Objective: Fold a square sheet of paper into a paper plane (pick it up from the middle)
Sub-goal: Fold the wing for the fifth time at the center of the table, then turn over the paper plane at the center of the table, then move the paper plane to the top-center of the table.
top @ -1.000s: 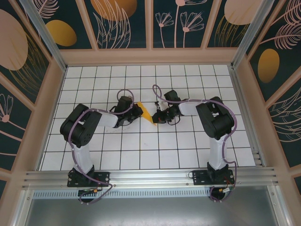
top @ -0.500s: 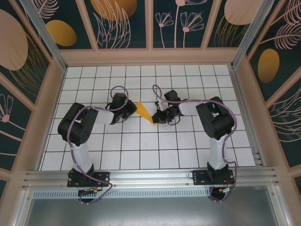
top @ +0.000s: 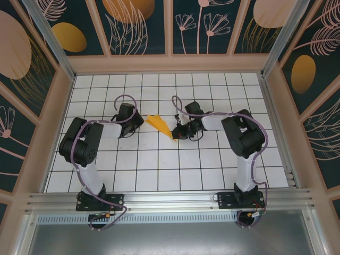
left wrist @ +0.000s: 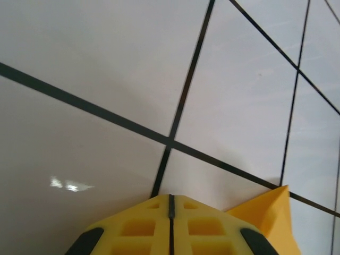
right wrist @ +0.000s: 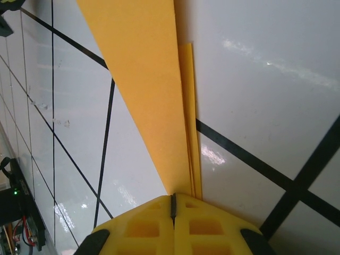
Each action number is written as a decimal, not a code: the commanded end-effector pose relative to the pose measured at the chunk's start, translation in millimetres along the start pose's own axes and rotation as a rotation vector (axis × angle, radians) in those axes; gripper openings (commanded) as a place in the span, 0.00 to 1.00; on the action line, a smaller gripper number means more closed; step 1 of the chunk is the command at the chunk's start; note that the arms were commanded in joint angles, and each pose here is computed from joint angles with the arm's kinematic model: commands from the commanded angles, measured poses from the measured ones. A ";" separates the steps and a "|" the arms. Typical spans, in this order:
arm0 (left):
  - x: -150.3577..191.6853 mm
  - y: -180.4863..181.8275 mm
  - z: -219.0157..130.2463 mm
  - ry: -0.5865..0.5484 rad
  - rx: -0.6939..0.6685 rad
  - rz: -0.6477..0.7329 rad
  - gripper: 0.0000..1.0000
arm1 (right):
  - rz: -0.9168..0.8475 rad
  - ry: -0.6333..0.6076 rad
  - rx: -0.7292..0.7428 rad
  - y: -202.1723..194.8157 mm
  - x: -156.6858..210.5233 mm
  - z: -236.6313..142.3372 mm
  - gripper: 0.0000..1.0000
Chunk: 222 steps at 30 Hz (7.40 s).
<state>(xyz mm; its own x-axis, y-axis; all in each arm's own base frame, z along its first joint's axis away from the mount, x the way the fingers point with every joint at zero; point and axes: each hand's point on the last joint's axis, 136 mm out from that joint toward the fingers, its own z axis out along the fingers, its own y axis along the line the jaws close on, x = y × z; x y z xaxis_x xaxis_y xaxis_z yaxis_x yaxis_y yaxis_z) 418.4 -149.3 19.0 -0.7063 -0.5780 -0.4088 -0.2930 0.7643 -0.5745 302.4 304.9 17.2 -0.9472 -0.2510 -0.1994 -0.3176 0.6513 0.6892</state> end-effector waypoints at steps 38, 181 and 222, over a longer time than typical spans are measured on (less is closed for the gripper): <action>4.4 -34.2 -59.4 0.000 -0.117 0.054 0.66 | -0.102 -0.072 -0.059 30.7 -65.5 5.7 0.30; 98.1 -98.3 -2.4 0.209 0.052 0.208 0.06 | 0.071 -0.253 0.029 6.0 -71.1 -40.9 0.51; 90.5 -99.1 -15.6 0.204 0.161 0.084 0.25 | 0.147 -0.256 0.164 -30.2 -66.7 -46.4 0.09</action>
<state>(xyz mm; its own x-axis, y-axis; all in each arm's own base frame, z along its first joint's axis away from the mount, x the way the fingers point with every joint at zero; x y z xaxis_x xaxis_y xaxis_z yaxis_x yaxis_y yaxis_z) 365.3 -266.9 23.3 -0.8546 -0.4183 -0.3077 -0.1786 0.7932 -0.5822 377.3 267.9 36.9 -0.9569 0.0667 -0.2827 -0.1238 0.7869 0.6045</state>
